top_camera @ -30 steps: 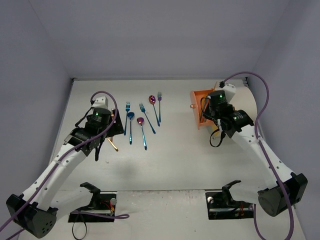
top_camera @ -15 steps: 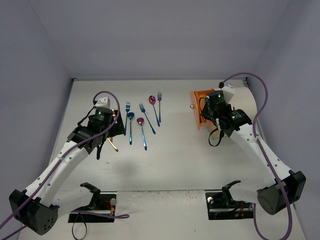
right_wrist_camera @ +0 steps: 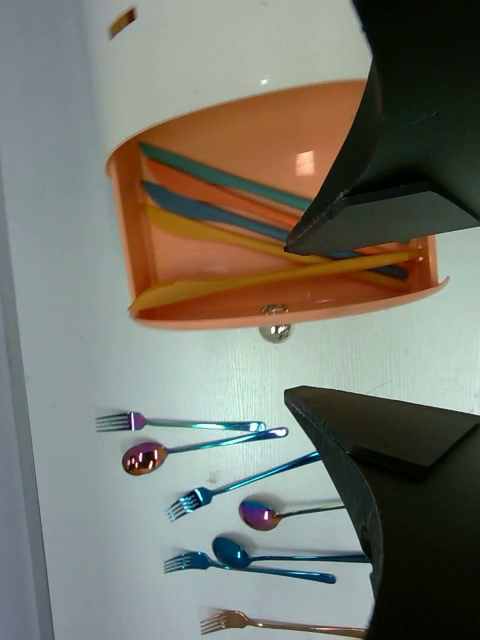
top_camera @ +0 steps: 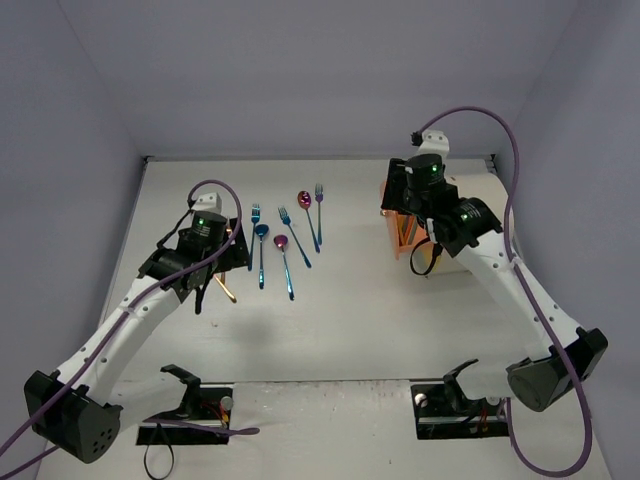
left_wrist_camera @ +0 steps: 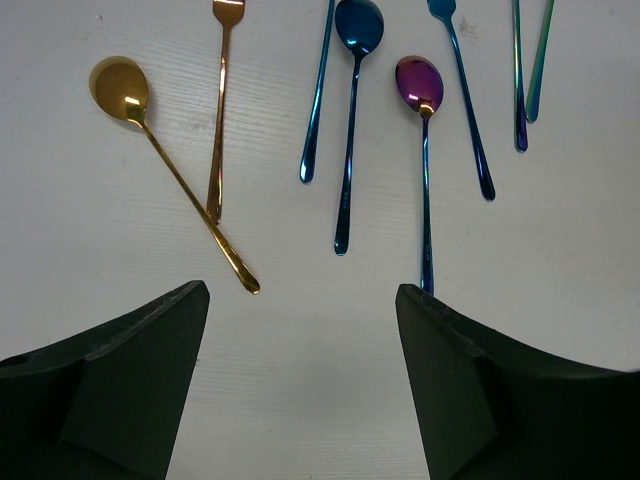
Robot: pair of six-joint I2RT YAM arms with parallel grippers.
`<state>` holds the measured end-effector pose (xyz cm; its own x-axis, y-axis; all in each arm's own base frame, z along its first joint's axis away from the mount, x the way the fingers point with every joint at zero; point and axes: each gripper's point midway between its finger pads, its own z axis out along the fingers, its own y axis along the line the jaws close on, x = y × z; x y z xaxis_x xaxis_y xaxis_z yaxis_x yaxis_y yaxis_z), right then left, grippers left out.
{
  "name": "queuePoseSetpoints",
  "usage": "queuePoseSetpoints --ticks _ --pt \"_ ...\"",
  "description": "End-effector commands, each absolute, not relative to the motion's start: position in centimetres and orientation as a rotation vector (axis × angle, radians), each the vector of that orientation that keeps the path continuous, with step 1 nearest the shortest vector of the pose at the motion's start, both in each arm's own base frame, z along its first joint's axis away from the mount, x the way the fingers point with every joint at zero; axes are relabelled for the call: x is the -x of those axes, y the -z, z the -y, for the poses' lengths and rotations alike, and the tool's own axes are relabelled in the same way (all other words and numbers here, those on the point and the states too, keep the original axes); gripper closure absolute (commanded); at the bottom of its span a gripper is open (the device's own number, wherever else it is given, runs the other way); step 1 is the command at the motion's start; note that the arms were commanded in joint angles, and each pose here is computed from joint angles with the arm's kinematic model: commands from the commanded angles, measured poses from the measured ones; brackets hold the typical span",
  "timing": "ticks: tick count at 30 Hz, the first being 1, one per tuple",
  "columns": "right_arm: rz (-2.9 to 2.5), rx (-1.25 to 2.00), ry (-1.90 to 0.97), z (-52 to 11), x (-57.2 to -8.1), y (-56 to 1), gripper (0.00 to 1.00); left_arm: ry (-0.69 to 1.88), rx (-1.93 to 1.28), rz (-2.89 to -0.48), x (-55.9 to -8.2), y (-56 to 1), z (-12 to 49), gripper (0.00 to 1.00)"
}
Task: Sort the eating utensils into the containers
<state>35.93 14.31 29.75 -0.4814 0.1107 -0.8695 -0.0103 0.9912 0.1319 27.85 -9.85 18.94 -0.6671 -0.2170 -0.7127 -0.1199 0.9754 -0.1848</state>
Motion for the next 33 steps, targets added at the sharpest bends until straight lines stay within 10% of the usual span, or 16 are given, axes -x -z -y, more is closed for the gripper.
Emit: queuePoseSetpoints --ticks 1,12,26,33 --pt "-2.028 0.033 -0.141 -16.3 -37.8 -31.0 0.47 0.199 0.226 -2.215 -29.5 -21.9 10.2 0.27" --pt "-2.082 -0.022 -0.032 -16.0 -39.7 -27.9 0.49 0.168 0.233 -2.251 -30.1 -21.5 9.0 0.27" --pt "-2.101 -0.091 0.064 -12.9 -40.6 -26.6 0.95 0.177 0.252 -2.272 -31.3 -21.5 9.5 0.27" --pt "-2.093 -0.149 0.123 -9.5 -40.7 -26.8 1.0 0.179 0.256 -2.278 -31.5 -21.3 9.6 0.27"
